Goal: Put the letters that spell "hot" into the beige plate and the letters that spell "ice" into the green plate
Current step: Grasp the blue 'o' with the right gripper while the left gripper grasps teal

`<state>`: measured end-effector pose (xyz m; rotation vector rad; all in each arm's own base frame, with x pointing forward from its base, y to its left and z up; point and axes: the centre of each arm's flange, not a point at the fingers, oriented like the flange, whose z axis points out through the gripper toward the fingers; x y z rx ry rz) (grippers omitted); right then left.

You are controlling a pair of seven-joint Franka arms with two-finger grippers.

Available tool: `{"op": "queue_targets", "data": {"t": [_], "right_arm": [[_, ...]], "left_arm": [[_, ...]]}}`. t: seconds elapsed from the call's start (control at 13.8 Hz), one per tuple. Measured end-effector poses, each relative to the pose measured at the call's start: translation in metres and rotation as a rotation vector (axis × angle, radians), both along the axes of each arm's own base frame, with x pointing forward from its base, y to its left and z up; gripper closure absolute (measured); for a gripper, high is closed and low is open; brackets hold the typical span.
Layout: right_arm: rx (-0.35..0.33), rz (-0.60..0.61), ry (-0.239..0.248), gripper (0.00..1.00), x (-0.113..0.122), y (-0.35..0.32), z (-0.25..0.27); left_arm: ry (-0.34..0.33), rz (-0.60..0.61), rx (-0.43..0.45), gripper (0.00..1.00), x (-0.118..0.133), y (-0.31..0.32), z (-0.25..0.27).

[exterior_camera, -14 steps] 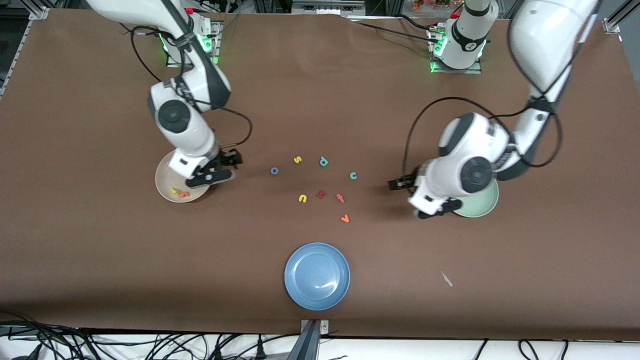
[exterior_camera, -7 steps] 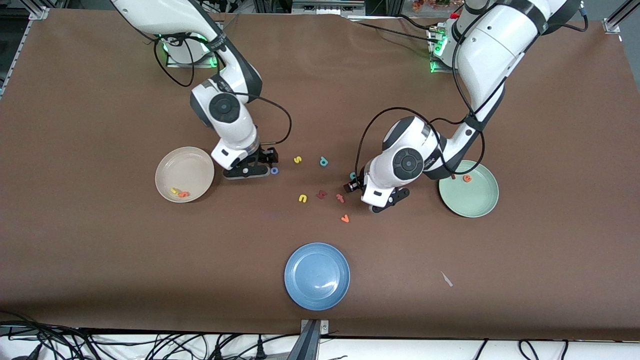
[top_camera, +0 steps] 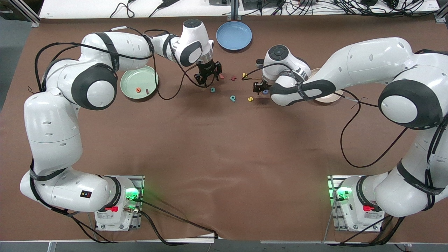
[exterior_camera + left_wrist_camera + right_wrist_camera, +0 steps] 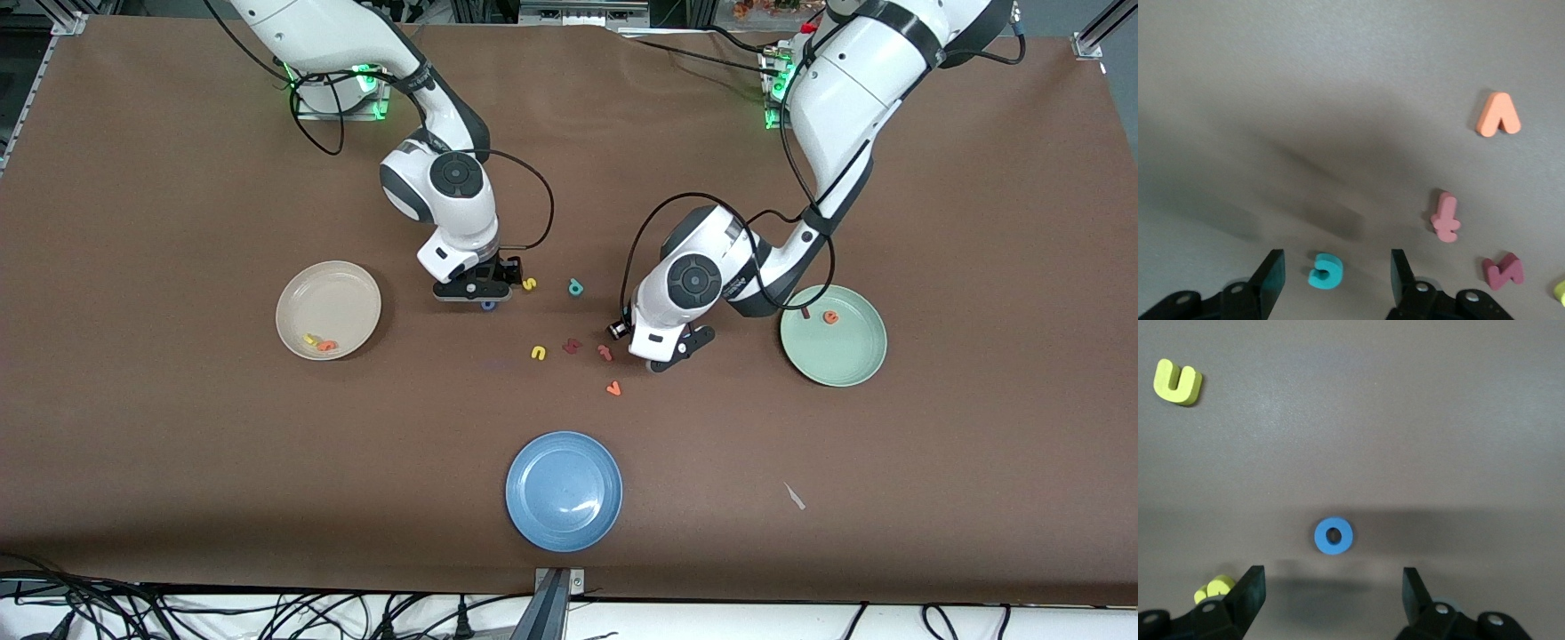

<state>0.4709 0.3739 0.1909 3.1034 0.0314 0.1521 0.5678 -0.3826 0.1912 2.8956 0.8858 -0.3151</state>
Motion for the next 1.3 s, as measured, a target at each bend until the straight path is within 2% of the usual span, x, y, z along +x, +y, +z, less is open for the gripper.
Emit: {"op": "queue_targets", "data": {"t": [0.14,0.22,0.36,0.43,0.51,0.58,0.65,0.72,0.8,1.01,1.3], "right_arm": [[-0.002,0.013,0.000,0.10,-0.001,0.000,-0.010],[-0.004,0.024,-0.004,0.12,-0.002,0.000,-0.013],[0.001,0.035,-0.007,0.26,-0.003,0.001,-0.019],[0.002,0.037,-0.008,0.26,-0.003,0.001,-0.020],[0.007,0.038,-0.012,0.33,-0.002,0.002,-0.019],[0.011,0.039,-0.016,0.47,-0.001,0.004,-0.017],[0.011,0.040,-0.017,0.49,-0.001,0.004,-0.017],[0.009,0.045,-0.020,0.49,-0.001,0.004,-0.017],[0.006,0.050,-0.024,0.48,0.000,0.004,-0.016],[0.004,0.056,-0.033,0.48,0.003,0.004,-0.015],[-0.007,0.061,-0.041,0.51,0.006,-0.001,-0.016]], "left_arm": [[0.007,0.007,0.004,0.30,-0.002,-0.002,-0.005],[0.011,0.007,0.007,0.35,-0.003,-0.002,-0.009],[0.011,0.000,0.017,0.36,-0.005,-0.002,-0.016],[0.013,-0.001,0.020,0.37,-0.006,-0.003,-0.019],[0.015,-0.001,0.021,0.37,-0.007,-0.003,-0.021],[0.017,-0.001,0.022,0.41,-0.008,-0.004,-0.023],[0.017,0.000,0.021,0.42,-0.008,-0.004,-0.023],[0.014,0.001,0.019,0.50,-0.007,-0.005,-0.022],[0.014,0.001,0.019,0.50,-0.007,-0.005,-0.022],[0.011,0.003,0.019,0.72,-0.006,-0.005,-0.020],[0.011,0.003,0.019,0.72,-0.006,-0.005,-0.020]]}}
